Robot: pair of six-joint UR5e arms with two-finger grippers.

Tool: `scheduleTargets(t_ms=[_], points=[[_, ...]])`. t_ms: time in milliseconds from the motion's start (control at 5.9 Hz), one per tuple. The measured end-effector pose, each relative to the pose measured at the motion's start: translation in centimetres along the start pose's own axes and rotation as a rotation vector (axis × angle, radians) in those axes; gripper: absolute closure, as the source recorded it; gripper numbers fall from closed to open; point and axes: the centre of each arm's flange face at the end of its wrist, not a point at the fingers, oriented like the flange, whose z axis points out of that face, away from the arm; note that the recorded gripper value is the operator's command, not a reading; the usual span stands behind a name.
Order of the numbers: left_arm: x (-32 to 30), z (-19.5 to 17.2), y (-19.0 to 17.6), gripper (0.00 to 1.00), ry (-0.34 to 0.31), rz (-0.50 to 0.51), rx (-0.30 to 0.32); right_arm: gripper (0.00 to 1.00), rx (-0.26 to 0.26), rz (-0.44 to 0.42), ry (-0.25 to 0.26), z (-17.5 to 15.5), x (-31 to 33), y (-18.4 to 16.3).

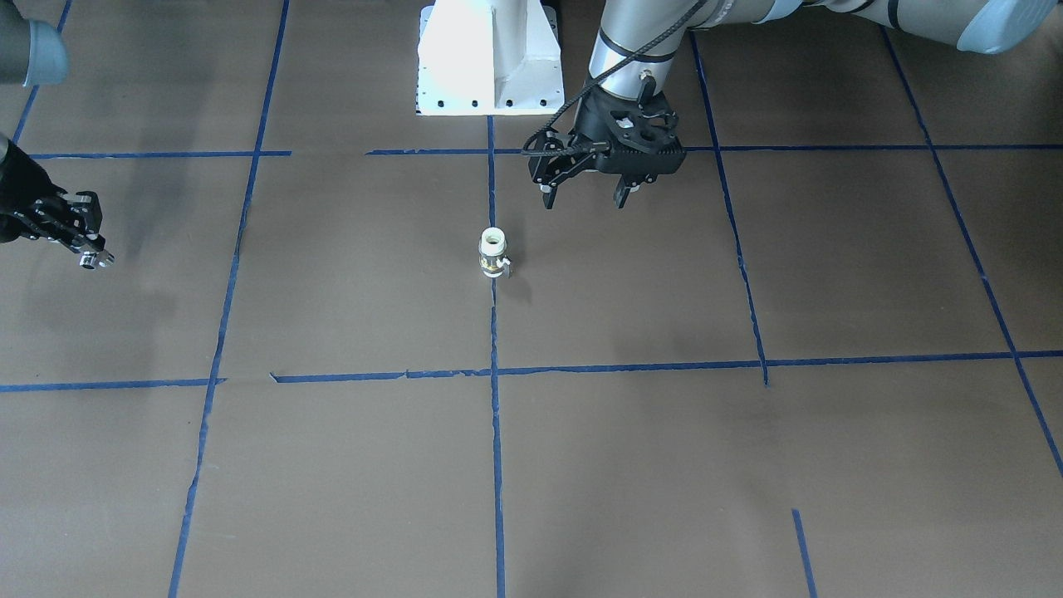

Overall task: Assemble PPR valve and pipe with both arms
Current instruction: 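Carry the chrome valve body with the right gripper above the white pipe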

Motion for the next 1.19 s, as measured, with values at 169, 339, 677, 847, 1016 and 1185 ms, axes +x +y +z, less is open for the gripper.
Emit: scheduleTargets(t_ms=[169,339,677,847,1016,1185], points=[[-2.1,-0.1,0.0,0.0,-0.015,0.029,0.004,1.0,0.034,0.072,-0.066,-1.6,-5.2,-1.6],[-4.2,-0.3,-0.1,0.0,-0.032,0.054,0.007,1.0,0.033,0.147,-0.123,-2.5,-12.2,-3.6],[-7.7,0.4,-0.1,0.0,-0.078,0.096,-0.001,1.0,-0.029,0.25,-0.131,-3.2,-29.5,-5.2],[-9.1,0.8,0.2,0.0,-0.096,0.112,-0.008,1.0,-0.034,0.297,-0.117,-3.0,-36.4,-5.1],[-10.4,1.4,0.4,0.0,-0.117,0.128,-0.018,1.0,-0.038,0.351,-0.123,-3.0,-41.7,-5.6],[-11.6,1.9,0.6,0.0,-0.137,0.146,-0.029,1.0,-0.043,0.392,-0.13,-3.0,-45.6,-6.3]])
